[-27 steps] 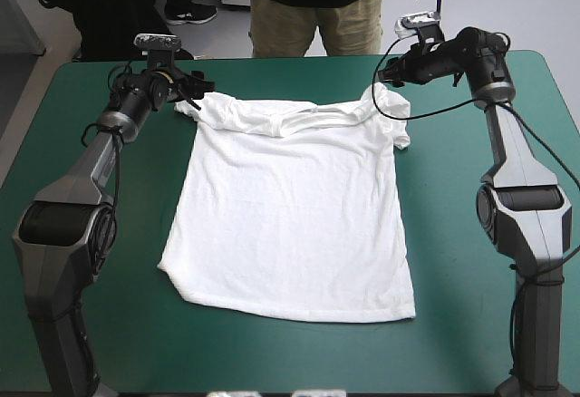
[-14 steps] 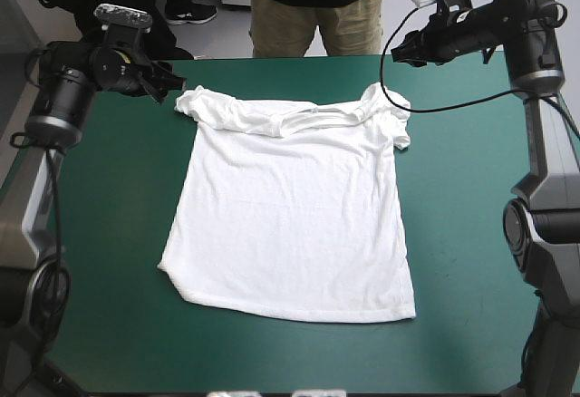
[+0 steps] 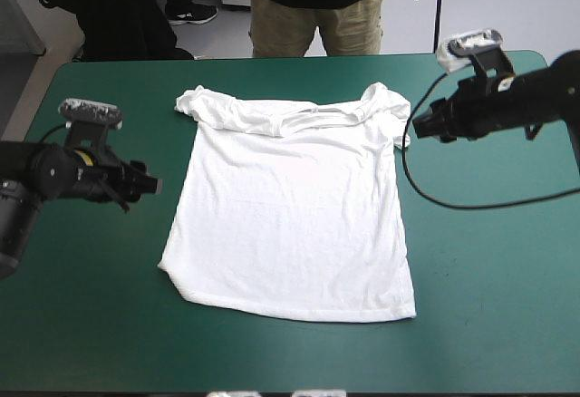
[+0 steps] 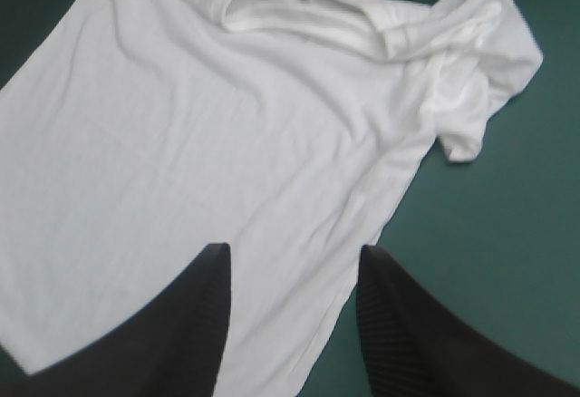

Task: Fold the cloth

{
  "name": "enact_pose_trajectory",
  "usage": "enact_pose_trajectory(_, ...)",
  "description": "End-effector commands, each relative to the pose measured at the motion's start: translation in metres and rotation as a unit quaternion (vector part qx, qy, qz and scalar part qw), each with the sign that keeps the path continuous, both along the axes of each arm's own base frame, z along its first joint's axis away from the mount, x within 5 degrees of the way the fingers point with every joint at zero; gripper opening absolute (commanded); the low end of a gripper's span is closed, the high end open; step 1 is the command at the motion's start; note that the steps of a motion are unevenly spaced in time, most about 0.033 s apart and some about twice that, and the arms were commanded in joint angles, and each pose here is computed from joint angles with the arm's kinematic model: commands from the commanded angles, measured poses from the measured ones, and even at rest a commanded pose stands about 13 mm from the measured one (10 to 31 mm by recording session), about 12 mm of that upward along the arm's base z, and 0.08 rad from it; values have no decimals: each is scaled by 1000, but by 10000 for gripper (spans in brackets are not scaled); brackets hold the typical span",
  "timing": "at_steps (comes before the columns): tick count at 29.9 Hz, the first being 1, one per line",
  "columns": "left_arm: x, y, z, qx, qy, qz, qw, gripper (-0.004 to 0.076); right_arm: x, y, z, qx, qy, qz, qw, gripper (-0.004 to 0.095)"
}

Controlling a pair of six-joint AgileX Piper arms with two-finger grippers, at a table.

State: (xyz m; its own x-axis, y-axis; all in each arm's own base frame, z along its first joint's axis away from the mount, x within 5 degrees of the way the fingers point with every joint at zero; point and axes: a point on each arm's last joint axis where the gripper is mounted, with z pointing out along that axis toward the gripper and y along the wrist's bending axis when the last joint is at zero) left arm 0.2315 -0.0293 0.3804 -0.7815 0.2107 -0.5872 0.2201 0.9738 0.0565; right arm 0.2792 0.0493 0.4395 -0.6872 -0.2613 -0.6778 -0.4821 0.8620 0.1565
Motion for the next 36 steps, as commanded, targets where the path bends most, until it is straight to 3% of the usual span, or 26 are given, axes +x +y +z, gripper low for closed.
enact_pose_trajectory(1,-24,2,-13,-20,-10,18,1000,464,-45,-1,3,13,-11,6,1000,403)
enact_pose_trajectory(7,-41,0,-61,-41,63,30,997,464,-91,0,-17,32,5,12,999,385)
enact_pose_trajectory(12,-39,-2,-83,-62,57,35,996,464,-112,0,-34,32,20,10,999,385)
enact_pose_trajectory(19,-27,-5,-113,-62,100,39,992,464,-109,-1,-65,32,52,2,998,383)
enact_pose_trajectory(30,-1,-17,-159,-83,186,1,979,463,-93,-7,-102,23,28,-47,998,370)
enact_pose_trajectory(33,-1,-16,-169,-69,222,-2,973,426,-90,-6,-108,20,43,-44,998,355)
enact_pose_trajectory(36,-2,-16,-171,-68,238,-5,969,314,-89,-6,-110,15,44,-36,998,311)
